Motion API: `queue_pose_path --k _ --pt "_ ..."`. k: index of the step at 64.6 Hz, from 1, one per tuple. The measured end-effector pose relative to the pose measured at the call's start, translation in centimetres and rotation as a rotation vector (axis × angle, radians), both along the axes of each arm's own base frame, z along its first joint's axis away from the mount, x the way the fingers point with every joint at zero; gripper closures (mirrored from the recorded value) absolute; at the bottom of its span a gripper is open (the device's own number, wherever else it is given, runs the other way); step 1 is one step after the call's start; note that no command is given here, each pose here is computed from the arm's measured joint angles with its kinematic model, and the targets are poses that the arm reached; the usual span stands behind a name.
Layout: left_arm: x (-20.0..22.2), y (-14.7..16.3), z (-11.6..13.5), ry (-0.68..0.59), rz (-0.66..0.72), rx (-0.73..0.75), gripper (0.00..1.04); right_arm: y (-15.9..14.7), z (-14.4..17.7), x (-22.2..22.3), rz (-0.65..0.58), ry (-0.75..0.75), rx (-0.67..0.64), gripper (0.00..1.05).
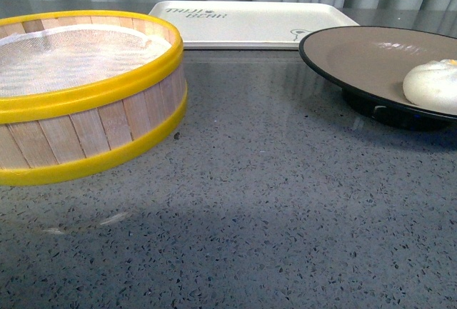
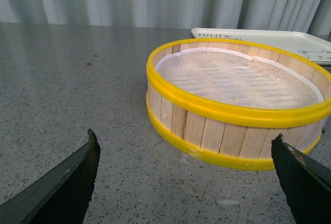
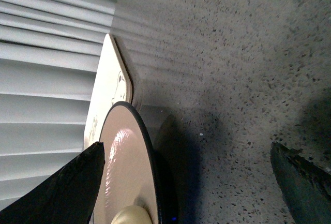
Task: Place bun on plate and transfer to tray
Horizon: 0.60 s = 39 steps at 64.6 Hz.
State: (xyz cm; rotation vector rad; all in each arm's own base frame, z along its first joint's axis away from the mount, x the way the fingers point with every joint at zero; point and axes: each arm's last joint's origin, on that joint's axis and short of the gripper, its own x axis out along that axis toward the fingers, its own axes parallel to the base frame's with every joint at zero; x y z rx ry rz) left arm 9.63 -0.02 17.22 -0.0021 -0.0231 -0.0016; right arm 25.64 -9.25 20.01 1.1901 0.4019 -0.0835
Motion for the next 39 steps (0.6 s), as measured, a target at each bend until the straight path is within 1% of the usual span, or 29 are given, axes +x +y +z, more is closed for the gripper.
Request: queue_pose_path --k 23,34,35,36,39 --pt "0.0 0.0 0.0 0.0 0.0 0.0 0.07 3.6 -0.4 2.6 0.106 -0.014 0.105 0.09" --pt "0.0 0.0 0.0 0.0 0.0 0.0 0.07 4.5 -0.9 3.5 0.128 -0.001 0.143 0.09" --pt "0.0 0.0 0.0 0.0 0.0 0.0 0.07 4.5 -0.9 3.6 0.129 -0.001 0.143 0.09" --pt "0.0 0.0 0.0 0.0 0.0 0.0 0.07 4.5 -0.9 3.6 0.13 0.0 0.143 0.12" --pt "0.0 0.0 0.0 0.0 0.0 0.0 0.07 4.6 -1.0 3.8 0.134 0.004 0.145 0.22"
